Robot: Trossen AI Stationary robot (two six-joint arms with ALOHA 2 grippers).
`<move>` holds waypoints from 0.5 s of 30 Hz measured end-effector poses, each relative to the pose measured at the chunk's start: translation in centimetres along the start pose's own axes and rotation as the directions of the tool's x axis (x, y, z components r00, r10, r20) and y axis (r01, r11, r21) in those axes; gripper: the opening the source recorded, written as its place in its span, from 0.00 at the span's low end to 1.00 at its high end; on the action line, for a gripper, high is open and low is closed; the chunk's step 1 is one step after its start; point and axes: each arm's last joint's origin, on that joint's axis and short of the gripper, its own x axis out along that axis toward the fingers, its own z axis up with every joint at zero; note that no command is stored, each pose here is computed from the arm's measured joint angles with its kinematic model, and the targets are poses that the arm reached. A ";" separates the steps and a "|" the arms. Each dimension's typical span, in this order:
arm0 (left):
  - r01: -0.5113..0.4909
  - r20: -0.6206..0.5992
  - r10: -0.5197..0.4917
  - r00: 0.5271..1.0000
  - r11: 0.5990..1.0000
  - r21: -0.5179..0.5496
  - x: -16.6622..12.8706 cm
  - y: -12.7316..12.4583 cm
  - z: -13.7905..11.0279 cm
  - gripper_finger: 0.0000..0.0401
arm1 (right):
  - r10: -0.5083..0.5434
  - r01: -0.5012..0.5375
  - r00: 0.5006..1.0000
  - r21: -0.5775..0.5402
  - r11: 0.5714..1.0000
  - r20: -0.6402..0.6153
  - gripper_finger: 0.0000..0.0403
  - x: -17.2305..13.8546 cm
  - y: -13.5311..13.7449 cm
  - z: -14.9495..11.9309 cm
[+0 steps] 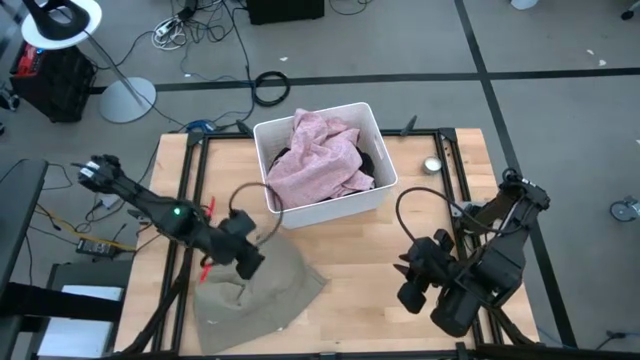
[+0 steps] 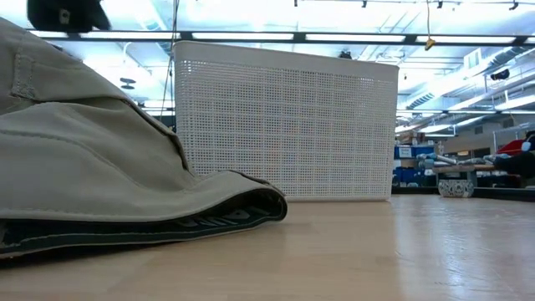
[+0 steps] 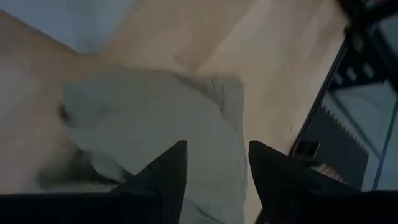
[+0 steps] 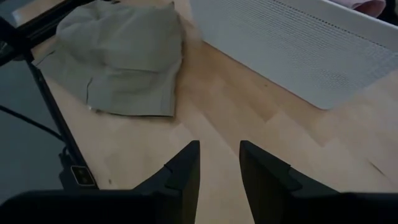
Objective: Sort clothes
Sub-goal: Put the light brown shorts into the white laundry bin
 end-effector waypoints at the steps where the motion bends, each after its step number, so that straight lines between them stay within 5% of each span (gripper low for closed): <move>1: -0.008 -0.024 0.008 1.000 1.000 0.001 0.3 -0.5 -0.3 0.44 | 0.003 -0.003 1.000 -0.006 1.000 -0.001 0.28 -0.1 0.0 -0.1; 5: -0.087 -0.122 0.085 0.989 0.996 -0.007 1.2 -1.5 -1.7 0.44 | 0.013 -0.013 1.000 -0.024 1.000 -0.003 0.28 -0.4 0.1 -0.4; 15: -0.103 -0.178 0.083 0.981 0.989 -0.106 2.3 -2.8 -4.2 0.44 | 0.029 -0.030 1.000 -0.042 0.999 -0.005 0.28 -0.9 0.1 -1.0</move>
